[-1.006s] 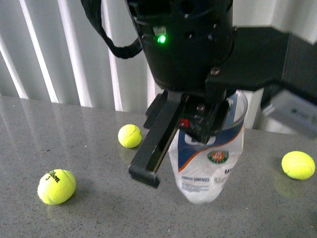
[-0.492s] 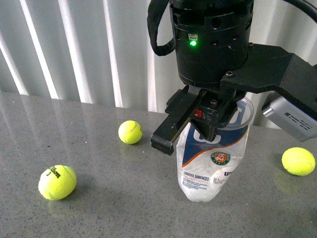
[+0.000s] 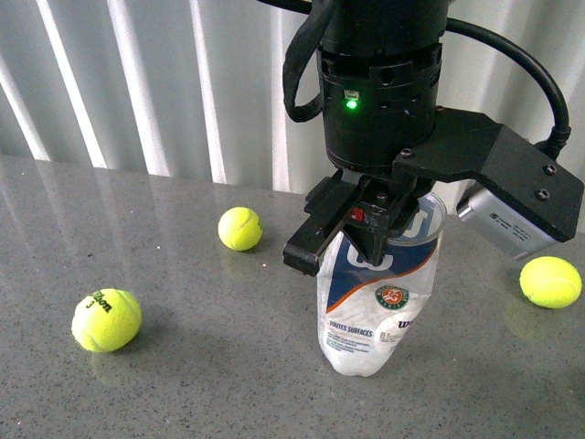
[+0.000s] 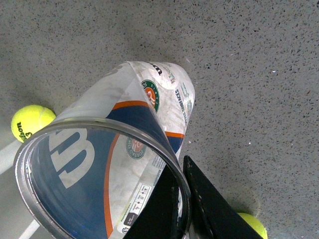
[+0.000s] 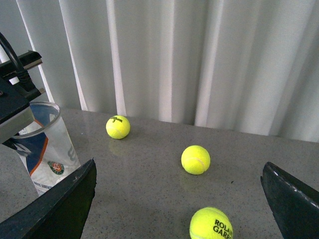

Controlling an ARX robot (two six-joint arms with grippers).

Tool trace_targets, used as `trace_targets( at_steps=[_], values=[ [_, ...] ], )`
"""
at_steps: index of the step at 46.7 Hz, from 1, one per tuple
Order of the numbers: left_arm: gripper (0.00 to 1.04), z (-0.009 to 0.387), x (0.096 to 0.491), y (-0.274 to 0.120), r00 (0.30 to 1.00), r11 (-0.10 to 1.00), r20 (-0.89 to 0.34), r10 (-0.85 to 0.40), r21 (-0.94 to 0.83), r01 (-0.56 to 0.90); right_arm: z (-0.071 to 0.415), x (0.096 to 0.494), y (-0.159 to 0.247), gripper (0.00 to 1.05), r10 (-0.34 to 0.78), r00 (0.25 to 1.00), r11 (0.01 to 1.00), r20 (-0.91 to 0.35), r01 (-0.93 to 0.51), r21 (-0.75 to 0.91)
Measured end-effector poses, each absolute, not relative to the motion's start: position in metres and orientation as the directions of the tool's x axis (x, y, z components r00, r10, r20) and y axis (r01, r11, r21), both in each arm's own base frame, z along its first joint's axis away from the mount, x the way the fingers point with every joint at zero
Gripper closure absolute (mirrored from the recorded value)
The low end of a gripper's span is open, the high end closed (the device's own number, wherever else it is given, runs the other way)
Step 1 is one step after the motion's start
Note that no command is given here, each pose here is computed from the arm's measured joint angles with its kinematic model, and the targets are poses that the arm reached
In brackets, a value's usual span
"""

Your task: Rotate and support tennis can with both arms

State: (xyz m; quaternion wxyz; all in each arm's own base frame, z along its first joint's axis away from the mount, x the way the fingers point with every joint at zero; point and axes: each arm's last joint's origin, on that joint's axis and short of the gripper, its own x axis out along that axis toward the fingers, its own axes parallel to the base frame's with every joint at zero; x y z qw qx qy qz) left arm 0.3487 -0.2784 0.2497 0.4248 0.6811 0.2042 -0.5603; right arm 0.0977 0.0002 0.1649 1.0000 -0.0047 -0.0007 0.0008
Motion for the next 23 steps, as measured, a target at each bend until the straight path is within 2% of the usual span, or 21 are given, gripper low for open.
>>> trace_targets(
  at_steps=[6,16,23],
  values=[
    [1.01,0.2476,0.3496,-0.2793,0.285,-0.553,-0.937,-0.202,0.349,0.756,0.1649,0.0977,0.0002,0.07,0.002,1.0,1.0,0.001,-0.002,-0.009],
    [0.59,0.2467,0.3514,-0.2802,0.293,-0.539,-0.932,-0.212,0.361,0.761,0.1649,0.0977,0.0002,0.07,0.002,1.0,1.0,0.001,-0.002,-0.009],
    [0.34,0.2468,0.3513,-0.2808,0.294,-0.537,-0.931,-0.215,0.364,0.761,0.1649,0.0977,0.0002,0.07,0.002,1.0,1.0,0.001,-0.002,-0.009]
  ],
)
